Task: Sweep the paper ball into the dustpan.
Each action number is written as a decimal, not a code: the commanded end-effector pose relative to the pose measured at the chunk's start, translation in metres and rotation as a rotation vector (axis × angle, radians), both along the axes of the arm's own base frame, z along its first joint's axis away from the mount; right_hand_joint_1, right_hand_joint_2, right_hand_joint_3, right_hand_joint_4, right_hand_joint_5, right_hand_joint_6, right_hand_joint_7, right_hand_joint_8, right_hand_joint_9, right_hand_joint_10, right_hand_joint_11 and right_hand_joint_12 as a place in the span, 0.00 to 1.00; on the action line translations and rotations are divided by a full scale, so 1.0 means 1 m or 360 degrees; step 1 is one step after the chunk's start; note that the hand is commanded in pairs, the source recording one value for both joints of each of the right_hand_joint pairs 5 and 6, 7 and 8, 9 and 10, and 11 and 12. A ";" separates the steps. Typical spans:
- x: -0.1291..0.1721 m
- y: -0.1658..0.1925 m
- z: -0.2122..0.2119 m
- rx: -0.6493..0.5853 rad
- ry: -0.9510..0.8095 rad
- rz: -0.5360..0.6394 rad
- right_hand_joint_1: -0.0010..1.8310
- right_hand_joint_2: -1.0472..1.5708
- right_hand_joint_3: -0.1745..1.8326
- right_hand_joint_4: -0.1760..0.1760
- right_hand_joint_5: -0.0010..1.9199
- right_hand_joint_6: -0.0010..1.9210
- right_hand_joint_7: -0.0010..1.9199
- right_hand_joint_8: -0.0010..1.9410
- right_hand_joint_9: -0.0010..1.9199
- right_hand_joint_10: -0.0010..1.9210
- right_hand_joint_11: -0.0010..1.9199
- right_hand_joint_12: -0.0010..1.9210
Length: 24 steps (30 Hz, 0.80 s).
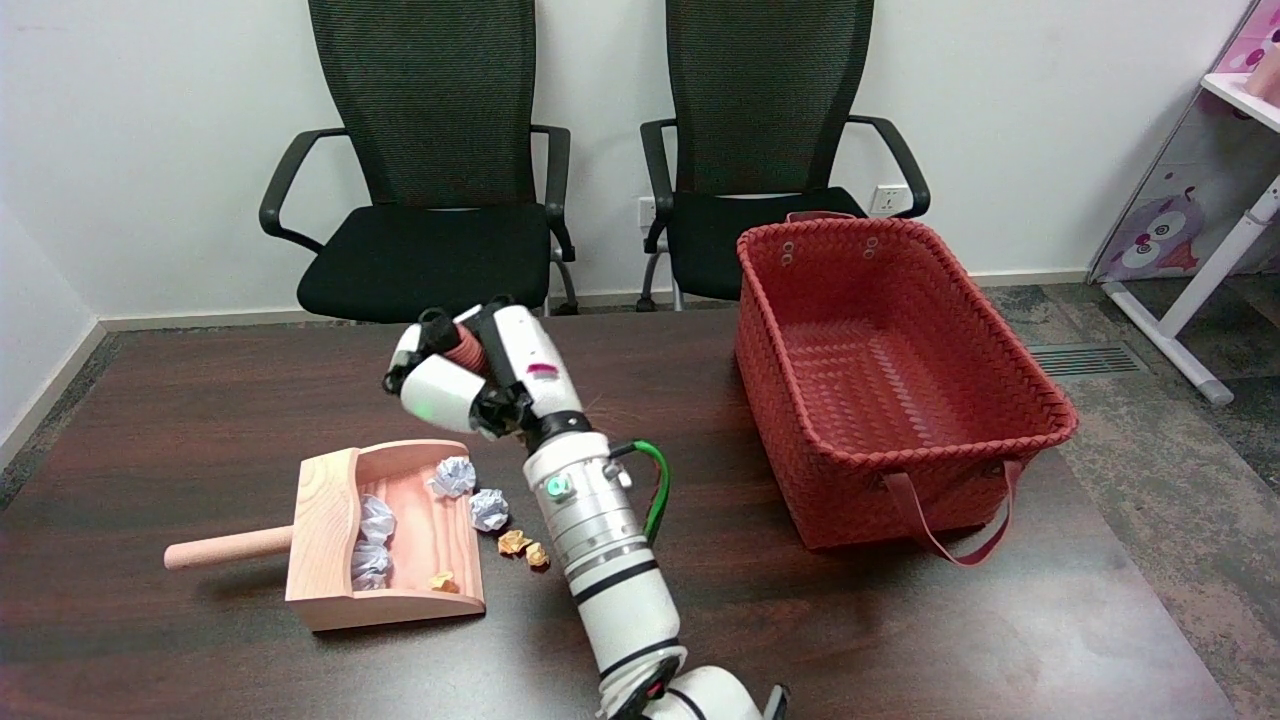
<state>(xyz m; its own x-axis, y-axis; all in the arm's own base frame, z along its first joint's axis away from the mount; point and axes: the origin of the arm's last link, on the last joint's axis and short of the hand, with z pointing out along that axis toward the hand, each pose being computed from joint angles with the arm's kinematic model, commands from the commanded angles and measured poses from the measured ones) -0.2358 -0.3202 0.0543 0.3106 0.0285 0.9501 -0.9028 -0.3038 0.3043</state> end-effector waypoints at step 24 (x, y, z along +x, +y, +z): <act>-0.041 0.007 -0.038 0.0064 -0.0144 0.0287 0.27 0.89 0.82 0.57 1.00 1.00 1.00 0.99 1.00 1.00 1.00 1.00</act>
<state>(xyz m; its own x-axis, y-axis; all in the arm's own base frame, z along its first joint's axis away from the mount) -0.2666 -0.3275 0.0036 0.3938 -0.0072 0.9192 -0.8500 -0.3836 0.3611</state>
